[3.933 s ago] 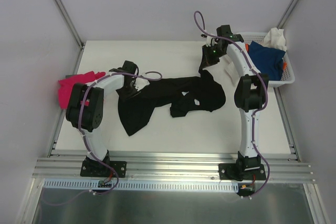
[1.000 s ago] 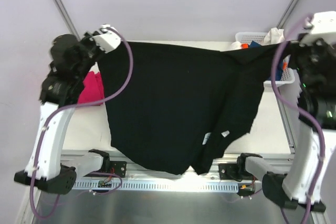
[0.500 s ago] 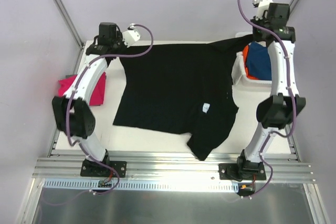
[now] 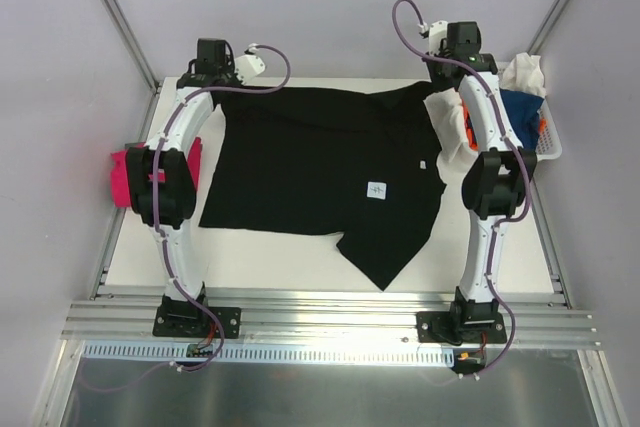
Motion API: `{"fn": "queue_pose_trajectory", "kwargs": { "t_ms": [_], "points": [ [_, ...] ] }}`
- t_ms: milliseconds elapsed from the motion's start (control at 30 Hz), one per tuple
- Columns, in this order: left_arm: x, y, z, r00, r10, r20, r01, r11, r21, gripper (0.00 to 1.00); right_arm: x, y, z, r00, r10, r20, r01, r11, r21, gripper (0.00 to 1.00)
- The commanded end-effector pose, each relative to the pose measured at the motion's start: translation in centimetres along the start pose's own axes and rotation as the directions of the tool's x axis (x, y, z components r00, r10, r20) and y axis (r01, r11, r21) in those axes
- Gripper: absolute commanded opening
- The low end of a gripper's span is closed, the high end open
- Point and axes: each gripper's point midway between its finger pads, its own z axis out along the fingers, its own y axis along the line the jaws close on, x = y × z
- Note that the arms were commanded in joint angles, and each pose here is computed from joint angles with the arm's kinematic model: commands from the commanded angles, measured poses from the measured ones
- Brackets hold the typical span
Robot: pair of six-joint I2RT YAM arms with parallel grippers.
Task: Fold and stack the t-shirts
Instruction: Fold the tshirt
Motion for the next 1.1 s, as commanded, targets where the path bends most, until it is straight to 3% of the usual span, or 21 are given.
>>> {"fn": "queue_pose_trajectory", "kwargs": {
  "t_ms": [0,300,600,800,1067],
  "points": [
    [0.3,4.0,-0.5,1.000,0.025,0.003,-0.024,0.994,-0.105,0.00,-3.4,-1.4,-0.8,0.995,-0.025,0.099,0.018,0.998,0.065,0.01],
    [2.2,2.0,-1.0,0.999,0.037,-0.011,-0.037,0.998,-0.051,0.00,-0.5,1.6,-2.1,0.999,-0.050,0.012,0.050,0.999,-0.017,0.01],
    [5.2,-3.8,-2.8,0.999,0.001,-0.047,0.002,0.998,0.065,0.00,3.5,7.0,-5.6,0.994,-0.055,-0.096,0.035,0.979,-0.200,0.01],
    [5.8,-4.6,-4.1,0.999,-0.010,-0.052,0.013,0.997,0.073,0.00,3.6,8.6,-8.0,0.994,-0.047,-0.098,0.022,0.970,-0.243,0.01],
    [6.1,-5.3,-4.5,0.998,-0.023,-0.054,0.027,0.996,0.081,0.00,7.1,11.5,-9.1,0.982,-0.092,-0.163,0.039,0.953,-0.302,0.01]
  ]
}}
